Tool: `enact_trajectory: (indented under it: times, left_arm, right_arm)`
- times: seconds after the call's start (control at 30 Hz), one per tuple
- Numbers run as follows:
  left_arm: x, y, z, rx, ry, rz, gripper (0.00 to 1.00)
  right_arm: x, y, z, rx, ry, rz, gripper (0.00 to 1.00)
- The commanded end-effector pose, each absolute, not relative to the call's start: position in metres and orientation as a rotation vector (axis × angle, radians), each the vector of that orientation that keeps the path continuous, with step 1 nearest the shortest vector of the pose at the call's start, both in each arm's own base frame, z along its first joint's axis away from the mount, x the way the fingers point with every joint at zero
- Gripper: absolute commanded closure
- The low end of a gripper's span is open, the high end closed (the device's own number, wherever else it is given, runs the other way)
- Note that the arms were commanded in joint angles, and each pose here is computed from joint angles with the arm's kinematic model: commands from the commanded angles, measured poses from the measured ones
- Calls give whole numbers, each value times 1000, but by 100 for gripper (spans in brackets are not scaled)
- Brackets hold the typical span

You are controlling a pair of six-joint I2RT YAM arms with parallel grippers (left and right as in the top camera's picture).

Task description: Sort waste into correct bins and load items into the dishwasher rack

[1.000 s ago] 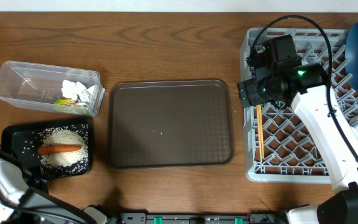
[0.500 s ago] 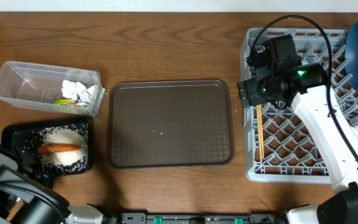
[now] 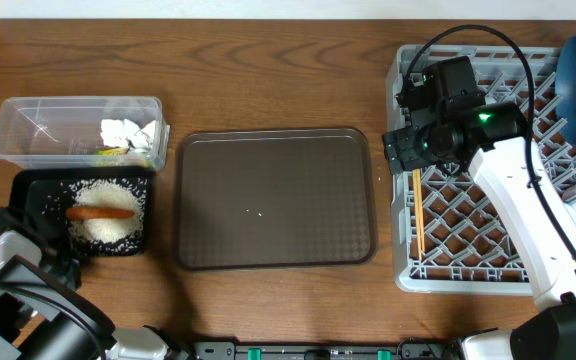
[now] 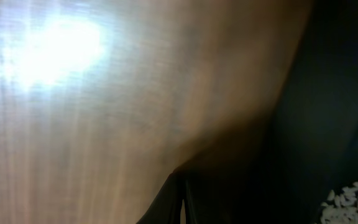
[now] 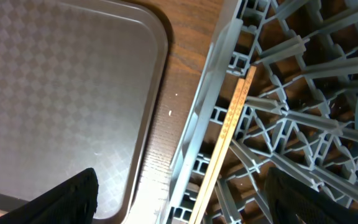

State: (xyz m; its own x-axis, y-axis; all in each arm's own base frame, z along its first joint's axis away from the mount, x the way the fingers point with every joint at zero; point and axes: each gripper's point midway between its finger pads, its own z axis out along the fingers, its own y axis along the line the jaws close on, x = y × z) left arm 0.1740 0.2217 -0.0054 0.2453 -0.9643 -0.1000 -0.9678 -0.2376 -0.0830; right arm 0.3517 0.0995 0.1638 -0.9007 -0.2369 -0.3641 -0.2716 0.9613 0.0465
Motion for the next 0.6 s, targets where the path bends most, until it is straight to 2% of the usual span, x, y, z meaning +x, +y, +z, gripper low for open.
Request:
enact_trajectory:
  times: [0.0, 0.2, 0.37, 0.4, 0.47, 0.57]
  left_arm:
    - [183, 215, -9, -2339, 1909, 9, 94]
    - [185, 213, -6, -2336, 1929, 5, 92]
    - [181, 208, -5, -2317, 1992, 8, 83]
    - [180, 208, -3, -2308, 2008, 9, 75]
    - [179, 207, 3, -2305, 2019, 14, 66]
    - [180, 209, 21, -2285, 2013, 21, 57]
  right_arm:
    - [350, 100, 162, -388, 2758, 128, 14]
    - [350, 100, 162, -389, 2759, 128, 14]
    - [350, 100, 162, -389, 2759, 128, 14]
    - [350, 100, 162, -389, 2759, 128, 14]
    - [350, 100, 162, -389, 2760, 128, 13]
    - [349, 100, 162, -389, 2762, 128, 13]
